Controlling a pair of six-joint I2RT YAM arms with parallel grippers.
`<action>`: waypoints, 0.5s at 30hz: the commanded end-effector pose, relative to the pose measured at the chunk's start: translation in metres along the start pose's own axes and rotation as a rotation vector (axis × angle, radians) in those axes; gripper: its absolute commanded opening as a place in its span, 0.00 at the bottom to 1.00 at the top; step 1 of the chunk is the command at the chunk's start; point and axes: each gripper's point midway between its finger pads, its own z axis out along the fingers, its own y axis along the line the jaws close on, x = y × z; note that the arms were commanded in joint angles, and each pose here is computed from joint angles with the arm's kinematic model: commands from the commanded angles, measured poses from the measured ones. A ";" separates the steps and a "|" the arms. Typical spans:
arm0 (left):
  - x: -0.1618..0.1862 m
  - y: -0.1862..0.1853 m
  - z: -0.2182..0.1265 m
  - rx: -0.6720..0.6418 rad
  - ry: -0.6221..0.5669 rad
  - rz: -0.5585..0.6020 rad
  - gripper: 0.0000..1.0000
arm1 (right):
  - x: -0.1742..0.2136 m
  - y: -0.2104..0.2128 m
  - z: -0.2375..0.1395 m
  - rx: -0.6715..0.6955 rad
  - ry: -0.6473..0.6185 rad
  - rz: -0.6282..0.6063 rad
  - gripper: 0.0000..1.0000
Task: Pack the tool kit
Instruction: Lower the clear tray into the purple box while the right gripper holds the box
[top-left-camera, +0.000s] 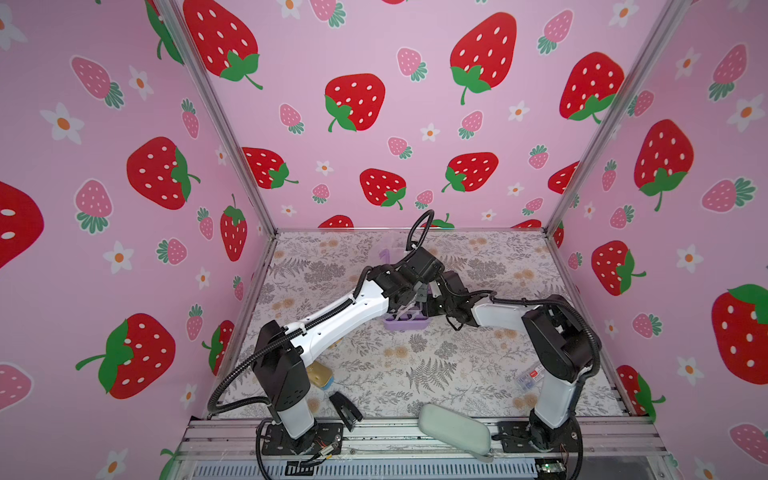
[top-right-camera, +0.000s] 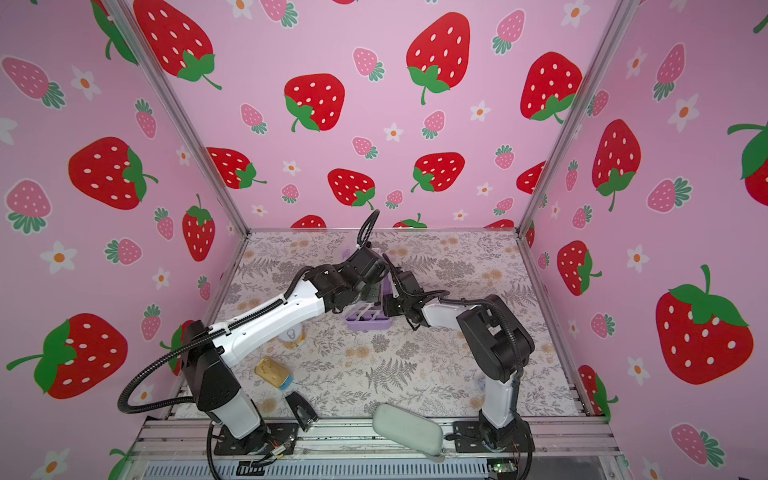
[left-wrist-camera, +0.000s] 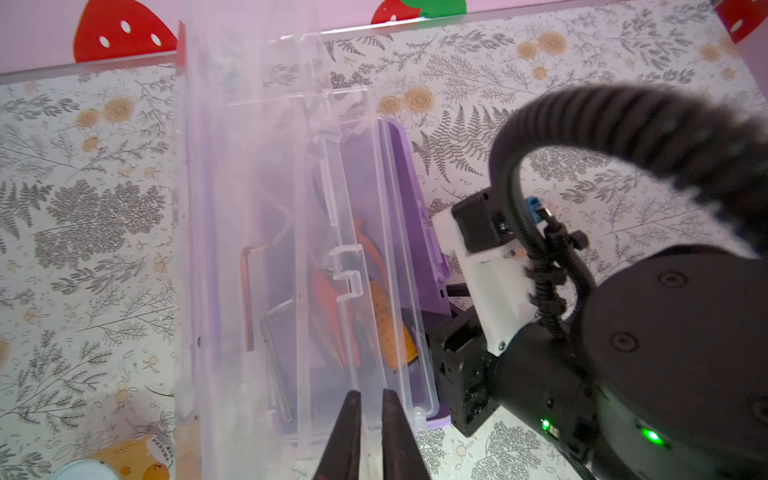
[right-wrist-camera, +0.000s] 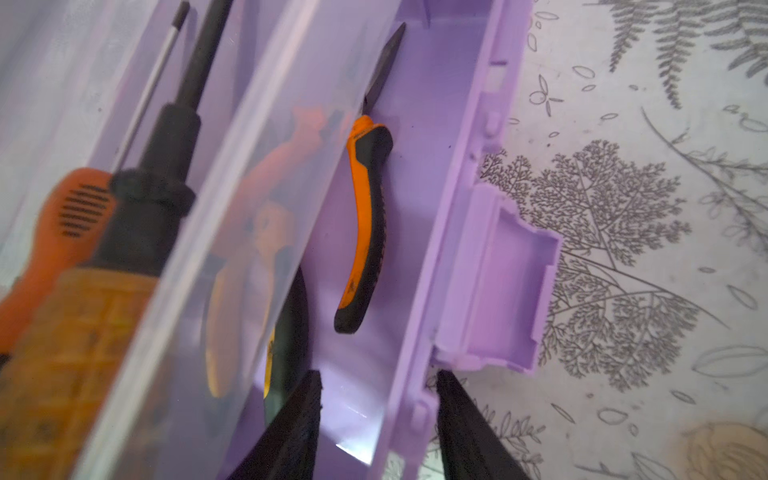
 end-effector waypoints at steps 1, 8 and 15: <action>-0.004 -0.006 -0.003 0.023 -0.001 -0.022 0.15 | 0.044 -0.007 0.015 0.015 0.134 -0.043 0.47; -0.010 -0.001 -0.011 0.014 -0.028 -0.023 0.15 | 0.045 -0.008 0.014 0.019 0.136 -0.046 0.47; -0.017 0.006 -0.023 0.003 -0.064 -0.025 0.15 | 0.044 -0.008 0.015 0.018 0.134 -0.045 0.47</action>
